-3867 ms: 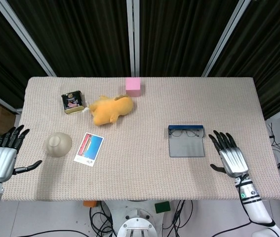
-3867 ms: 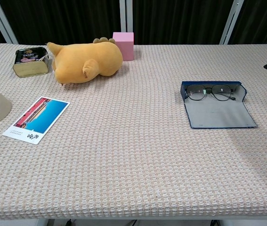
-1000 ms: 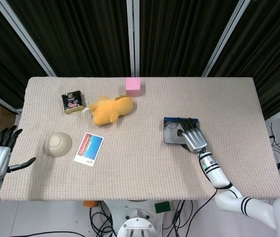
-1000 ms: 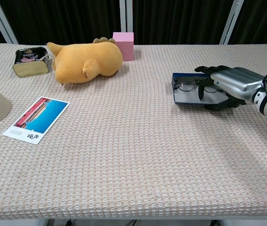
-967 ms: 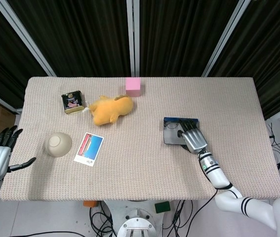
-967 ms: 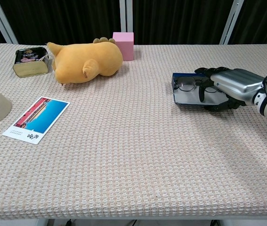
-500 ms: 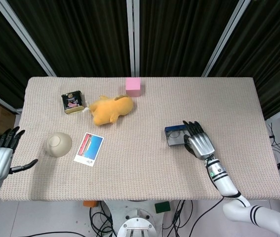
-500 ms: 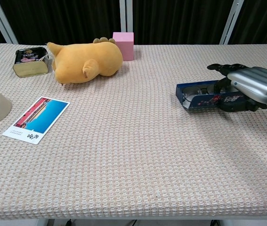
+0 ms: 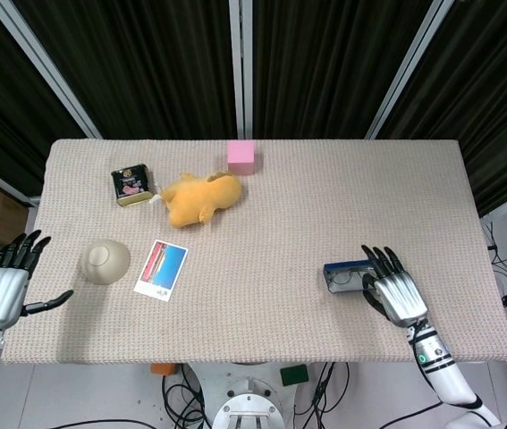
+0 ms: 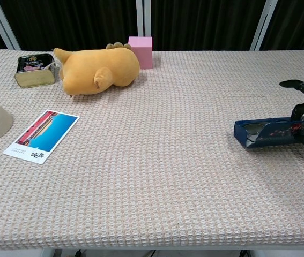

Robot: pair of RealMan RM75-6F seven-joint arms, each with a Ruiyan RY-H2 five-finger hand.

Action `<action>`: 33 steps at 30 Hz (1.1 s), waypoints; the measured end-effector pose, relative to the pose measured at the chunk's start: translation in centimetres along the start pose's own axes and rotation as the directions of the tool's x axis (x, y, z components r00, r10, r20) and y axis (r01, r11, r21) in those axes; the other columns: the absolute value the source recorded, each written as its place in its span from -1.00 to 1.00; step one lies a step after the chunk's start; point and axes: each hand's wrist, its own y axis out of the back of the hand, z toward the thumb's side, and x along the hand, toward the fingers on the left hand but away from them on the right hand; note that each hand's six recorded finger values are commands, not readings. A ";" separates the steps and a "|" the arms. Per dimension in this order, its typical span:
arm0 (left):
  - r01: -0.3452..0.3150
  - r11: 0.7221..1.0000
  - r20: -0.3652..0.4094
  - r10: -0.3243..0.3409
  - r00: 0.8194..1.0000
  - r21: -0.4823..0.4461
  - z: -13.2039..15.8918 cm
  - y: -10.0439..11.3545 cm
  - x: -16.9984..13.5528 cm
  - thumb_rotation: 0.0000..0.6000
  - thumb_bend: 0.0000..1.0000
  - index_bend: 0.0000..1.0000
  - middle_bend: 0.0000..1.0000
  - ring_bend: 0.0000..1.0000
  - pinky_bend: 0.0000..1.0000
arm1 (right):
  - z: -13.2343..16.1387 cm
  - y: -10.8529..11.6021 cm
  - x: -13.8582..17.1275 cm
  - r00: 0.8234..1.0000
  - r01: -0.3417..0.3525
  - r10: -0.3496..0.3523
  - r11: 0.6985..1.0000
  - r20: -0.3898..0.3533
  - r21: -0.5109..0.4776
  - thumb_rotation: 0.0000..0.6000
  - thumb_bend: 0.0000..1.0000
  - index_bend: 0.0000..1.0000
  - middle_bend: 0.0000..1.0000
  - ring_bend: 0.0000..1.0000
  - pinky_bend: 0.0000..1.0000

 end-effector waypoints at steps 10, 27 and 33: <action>0.007 1.000 -0.032 -0.007 0.999 0.006 -0.9 0.3 0.3 -0.75 -0.96 -0.83 -1.00 -1.00 -0.72 | -0.5 -0.8 -4.2 1.000 0.018 -0.017 1.000 0.015 -0.025 1.00 0.82 0.40 -1.00 -1.00 -1.00; 0.017 1.000 -0.046 -0.017 0.999 0.010 -1.4 0.5 0.5 -0.77 -0.96 -0.84 -1.00 -1.00 -0.72 | -1.1 -0.8 -8.4 0.979 0.198 -0.198 0.980 0.052 -0.002 1.00 0.16 -1.00 -1.00 -1.00 -1.00; 0.011 1.000 -0.043 -0.011 0.999 0.011 -1.3 0.6 0.5 -0.75 -0.96 -0.84 -1.00 -1.00 -0.72 | -1.0 0.1 -8.6 0.965 0.261 -0.259 0.965 0.049 -0.024 1.00 0.13 -1.00 -1.00 -1.00 -1.00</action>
